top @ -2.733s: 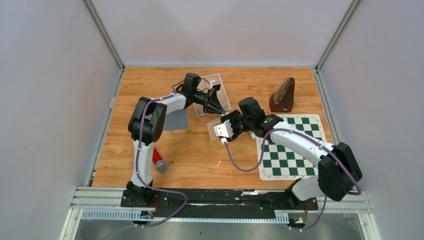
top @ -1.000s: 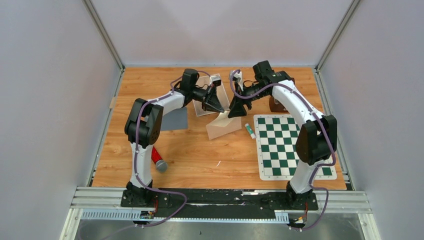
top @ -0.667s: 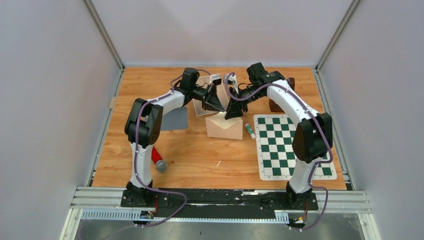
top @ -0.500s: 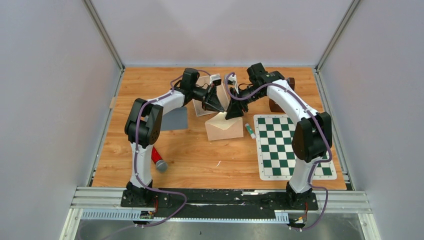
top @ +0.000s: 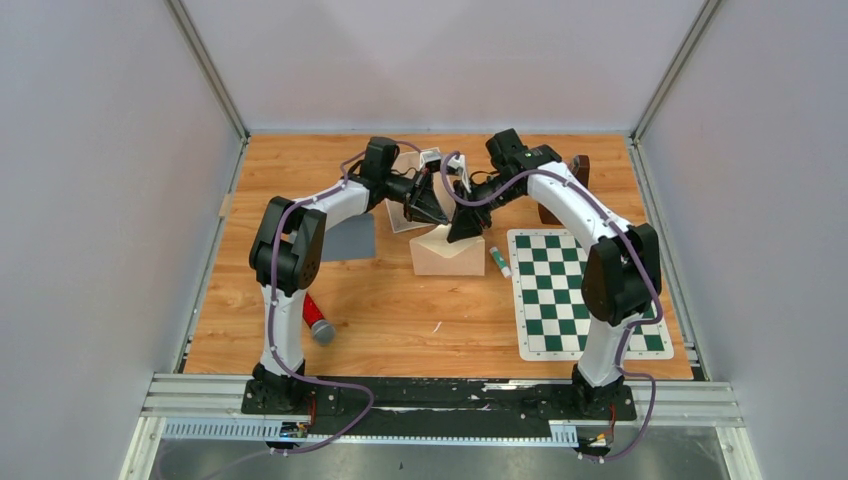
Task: Place the letter into the envelope and seal it
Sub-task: Pick up the envelope from the center of the board, then place the envelope at the center of the board.
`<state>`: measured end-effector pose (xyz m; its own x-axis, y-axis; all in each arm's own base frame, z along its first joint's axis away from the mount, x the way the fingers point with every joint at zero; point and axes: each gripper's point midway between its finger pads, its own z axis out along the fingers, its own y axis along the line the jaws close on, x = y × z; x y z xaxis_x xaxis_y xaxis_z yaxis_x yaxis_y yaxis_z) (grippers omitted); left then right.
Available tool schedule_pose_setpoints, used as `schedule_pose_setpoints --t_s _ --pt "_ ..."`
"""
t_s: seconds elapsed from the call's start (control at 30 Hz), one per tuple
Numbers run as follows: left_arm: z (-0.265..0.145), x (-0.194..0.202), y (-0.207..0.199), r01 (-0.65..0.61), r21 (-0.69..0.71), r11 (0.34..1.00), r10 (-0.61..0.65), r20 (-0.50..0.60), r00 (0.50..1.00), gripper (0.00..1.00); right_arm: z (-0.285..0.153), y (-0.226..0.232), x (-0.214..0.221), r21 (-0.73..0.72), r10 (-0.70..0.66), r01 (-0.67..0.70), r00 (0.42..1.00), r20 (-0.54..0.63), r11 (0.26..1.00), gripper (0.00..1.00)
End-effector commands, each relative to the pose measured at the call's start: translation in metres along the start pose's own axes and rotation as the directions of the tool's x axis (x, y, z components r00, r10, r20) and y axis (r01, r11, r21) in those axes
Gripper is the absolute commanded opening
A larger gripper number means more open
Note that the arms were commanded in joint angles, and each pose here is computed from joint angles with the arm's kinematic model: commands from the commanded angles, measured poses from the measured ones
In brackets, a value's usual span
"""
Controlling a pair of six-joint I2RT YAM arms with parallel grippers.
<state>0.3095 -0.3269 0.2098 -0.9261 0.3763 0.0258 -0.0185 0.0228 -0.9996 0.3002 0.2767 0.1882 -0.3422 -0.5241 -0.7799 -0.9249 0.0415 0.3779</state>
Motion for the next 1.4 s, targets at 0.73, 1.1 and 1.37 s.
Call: schedule_pose_setpoints --t_s 0.73,1.1,1.37 --pt "-0.066 -0.039 -0.083 -0.39 -0.14 0.91 0.413 0.243 0.878 1.0 -0.02 -0.012 -0.011 0.04 0.443 -0.449 0.891 0.097 0.893 0.0" --pt "-0.141 -0.024 -0.155 -0.461 -0.875 -0.149 0.966 -0.229 0.123 1.0 -0.041 -0.011 -0.052 -0.055 0.585 -0.587 0.785 0.203 0.807 0.0" --pt "-0.069 0.063 -0.088 -0.583 -0.38 -0.718 0.654 -0.655 -0.378 0.91 -0.04 -0.026 -0.083 -0.143 0.585 -0.567 0.774 0.244 0.811 0.0"
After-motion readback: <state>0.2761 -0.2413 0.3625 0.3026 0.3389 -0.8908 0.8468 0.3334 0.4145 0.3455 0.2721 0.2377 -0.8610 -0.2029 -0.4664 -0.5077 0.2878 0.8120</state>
